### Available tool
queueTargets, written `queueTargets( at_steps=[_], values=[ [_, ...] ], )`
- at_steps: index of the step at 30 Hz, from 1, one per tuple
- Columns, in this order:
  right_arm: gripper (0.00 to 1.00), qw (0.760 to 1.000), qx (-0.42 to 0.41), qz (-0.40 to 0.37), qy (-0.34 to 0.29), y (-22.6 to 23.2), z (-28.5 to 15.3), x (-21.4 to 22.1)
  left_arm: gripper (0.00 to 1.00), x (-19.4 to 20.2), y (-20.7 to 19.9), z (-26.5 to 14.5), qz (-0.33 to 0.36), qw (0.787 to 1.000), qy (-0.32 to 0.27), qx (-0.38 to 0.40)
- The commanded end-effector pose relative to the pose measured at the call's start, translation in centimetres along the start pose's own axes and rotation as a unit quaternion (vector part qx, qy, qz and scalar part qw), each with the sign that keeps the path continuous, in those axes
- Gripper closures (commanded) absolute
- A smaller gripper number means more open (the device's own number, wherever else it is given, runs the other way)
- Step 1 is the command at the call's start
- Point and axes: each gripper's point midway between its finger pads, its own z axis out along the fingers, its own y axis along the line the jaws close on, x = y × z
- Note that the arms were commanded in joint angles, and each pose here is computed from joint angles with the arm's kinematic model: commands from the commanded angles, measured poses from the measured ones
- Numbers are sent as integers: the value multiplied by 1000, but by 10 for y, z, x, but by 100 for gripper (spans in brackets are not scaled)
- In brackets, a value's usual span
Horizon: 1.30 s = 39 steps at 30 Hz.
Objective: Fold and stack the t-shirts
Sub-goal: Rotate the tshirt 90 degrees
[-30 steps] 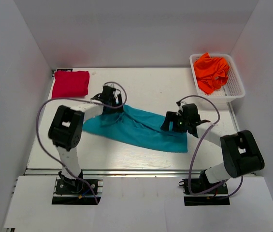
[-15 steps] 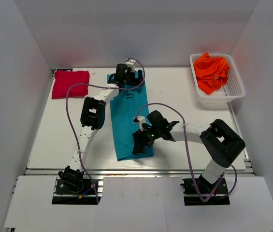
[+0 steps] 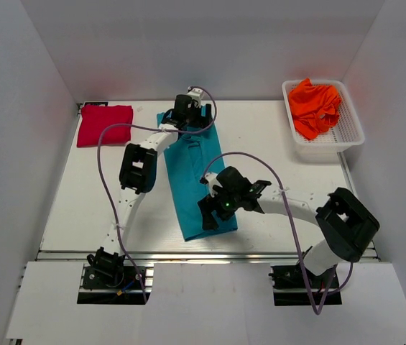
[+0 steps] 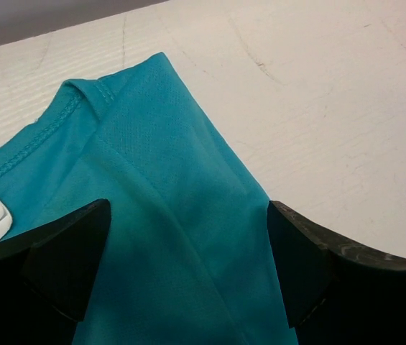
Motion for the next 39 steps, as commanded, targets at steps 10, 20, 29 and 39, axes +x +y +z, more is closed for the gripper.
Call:
queueTargets(
  at_steps=[10, 20, 29, 39],
  values=[
    [10, 977, 57, 20, -206, -2, -53, -108, 0, -201, -42, -131, 36, 989, -142, 8],
    [10, 951, 165, 128, -228, -70, -80, -79, 0, -98, -44, -268, -28, 998, -18, -54],
    [10, 978, 100, 156, -94, -55, -68, 4, 0, 120, -121, -376, -160, 960, 208, 97],
    [10, 985, 40, 162, -40, -40, -51, 26, 0, 229, -149, -447, -239, 899, 357, 89]
  ],
)
